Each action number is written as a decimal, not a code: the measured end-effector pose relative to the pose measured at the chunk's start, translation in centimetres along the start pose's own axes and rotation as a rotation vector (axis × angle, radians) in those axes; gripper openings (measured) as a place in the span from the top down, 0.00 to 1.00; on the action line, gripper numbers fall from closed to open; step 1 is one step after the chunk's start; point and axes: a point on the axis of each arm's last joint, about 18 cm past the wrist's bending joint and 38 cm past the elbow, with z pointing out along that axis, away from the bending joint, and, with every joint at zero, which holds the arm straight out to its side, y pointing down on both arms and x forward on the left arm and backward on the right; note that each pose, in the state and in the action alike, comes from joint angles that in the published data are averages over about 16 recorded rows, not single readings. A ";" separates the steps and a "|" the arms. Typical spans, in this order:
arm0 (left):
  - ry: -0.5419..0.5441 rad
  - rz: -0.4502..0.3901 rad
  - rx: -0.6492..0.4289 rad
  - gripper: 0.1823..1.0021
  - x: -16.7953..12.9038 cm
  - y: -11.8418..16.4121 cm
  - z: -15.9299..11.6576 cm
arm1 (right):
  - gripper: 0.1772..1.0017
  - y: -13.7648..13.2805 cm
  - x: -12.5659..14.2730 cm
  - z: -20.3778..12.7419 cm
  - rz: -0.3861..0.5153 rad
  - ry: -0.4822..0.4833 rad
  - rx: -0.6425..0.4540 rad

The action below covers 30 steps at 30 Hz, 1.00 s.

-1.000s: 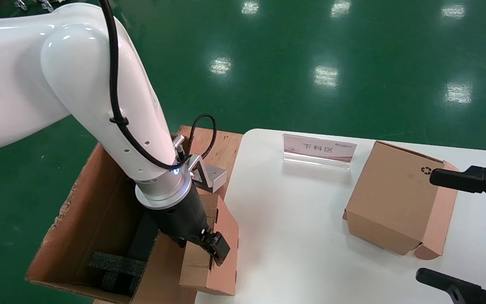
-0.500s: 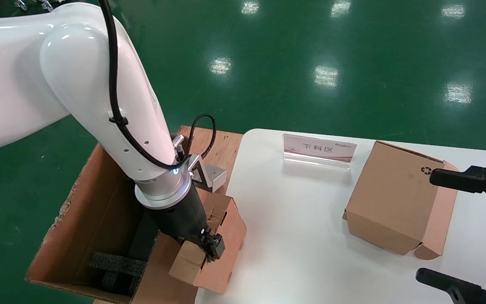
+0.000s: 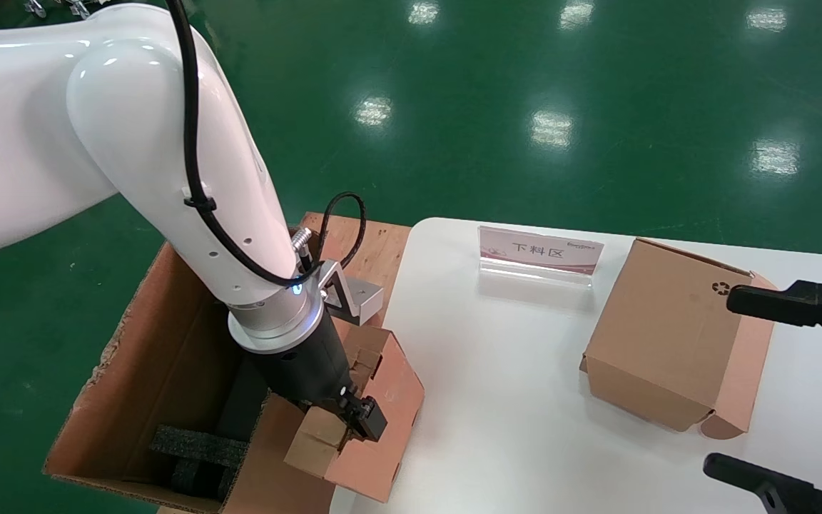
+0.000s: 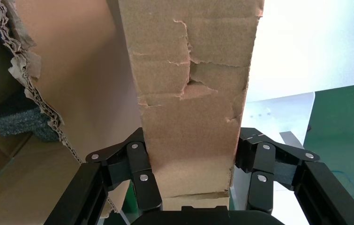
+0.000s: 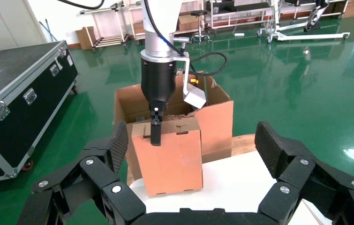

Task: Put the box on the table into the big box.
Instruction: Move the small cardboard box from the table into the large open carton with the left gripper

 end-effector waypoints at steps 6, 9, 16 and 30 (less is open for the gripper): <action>0.001 -0.001 0.009 0.80 -0.1 -0.2 -0.2 | 0.01 0.0 0.0 0.0 0.000 0.000 0.000; 0.004 -0.002 0.024 0.81 -0.1 -0.4 -0.6 | 0.03 0.0 0.0 0.0 0.000 0.000 0.000; 0.018 -0.006 0.094 0.82 -0.6 -1.6 -2.4 | 0.09 0.0 0.0 0.0 0.000 0.000 0.000; 0.067 0.005 0.366 0.83 -4.0 -3.9 -10.4 | 0.38 0.0 0.0 0.0 0.000 0.000 0.000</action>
